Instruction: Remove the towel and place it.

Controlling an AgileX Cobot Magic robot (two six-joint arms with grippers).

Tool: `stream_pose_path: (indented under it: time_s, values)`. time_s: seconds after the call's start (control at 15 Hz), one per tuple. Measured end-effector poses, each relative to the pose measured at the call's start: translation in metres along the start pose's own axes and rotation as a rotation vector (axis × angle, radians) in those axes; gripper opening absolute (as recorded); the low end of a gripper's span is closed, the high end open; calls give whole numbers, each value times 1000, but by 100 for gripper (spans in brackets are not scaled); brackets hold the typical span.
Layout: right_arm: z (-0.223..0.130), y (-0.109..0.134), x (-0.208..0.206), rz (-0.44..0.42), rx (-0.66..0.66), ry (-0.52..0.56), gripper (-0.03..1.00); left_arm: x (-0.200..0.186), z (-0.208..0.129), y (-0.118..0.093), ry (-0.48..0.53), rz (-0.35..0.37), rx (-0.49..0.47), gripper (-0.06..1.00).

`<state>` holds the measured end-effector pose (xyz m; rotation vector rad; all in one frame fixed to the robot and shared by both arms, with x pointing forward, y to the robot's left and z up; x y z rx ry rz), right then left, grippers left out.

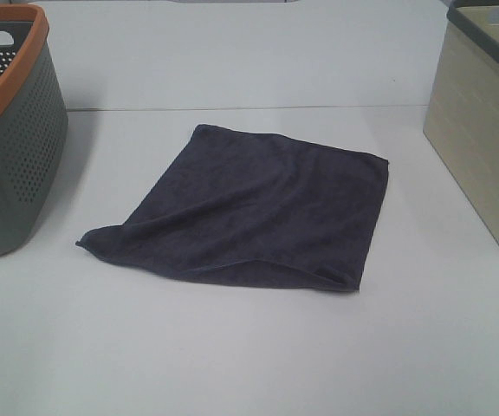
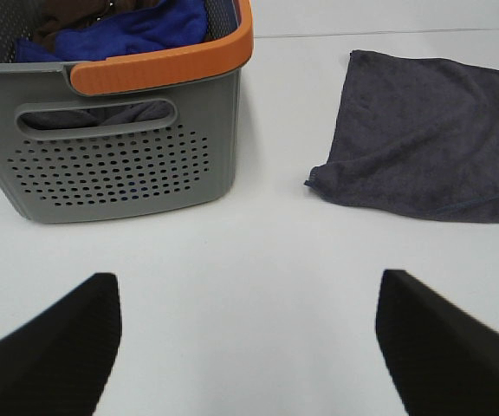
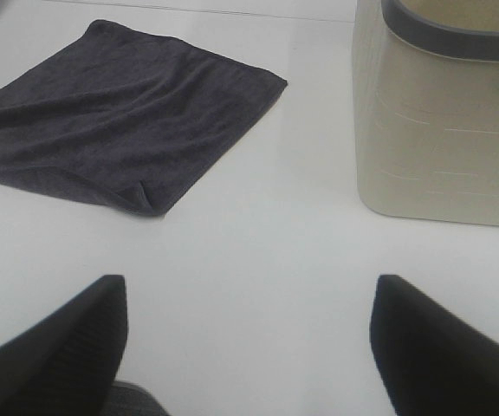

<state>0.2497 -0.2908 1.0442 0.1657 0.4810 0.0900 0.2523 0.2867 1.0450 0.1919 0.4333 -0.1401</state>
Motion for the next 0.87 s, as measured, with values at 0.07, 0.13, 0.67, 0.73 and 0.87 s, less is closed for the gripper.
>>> stream_pose_path:
  time_s: [0.07,0.13,0.67,0.73,0.87]
  values:
    - [0,0,0,0,0,0,76,0,0,0,0,0,0,76]
    - [0,0,0,0,0,0,76,0,0,0,0,0,0,76]
    - [0,0,0,0,0,0,76,0,0,0,0,0,0,76]
    - [0,0,0,0,0,0,76,0,0,0,0,0,0,76]
    - [0,0,0,0,0,0,76,0,0,0,0,0,0,76]
Point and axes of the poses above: a point on each arm's last joint axis where the gripper is mounted, x pointing out along that axis toward the gripper, y along the wrist's bending axis when the last joint is at zero, z = x × y, the point moved 2 cm from there along x, pointing out along that axis toward the gripper, and after that the axes turned 13 degrees about x, right-handed, at the moved point
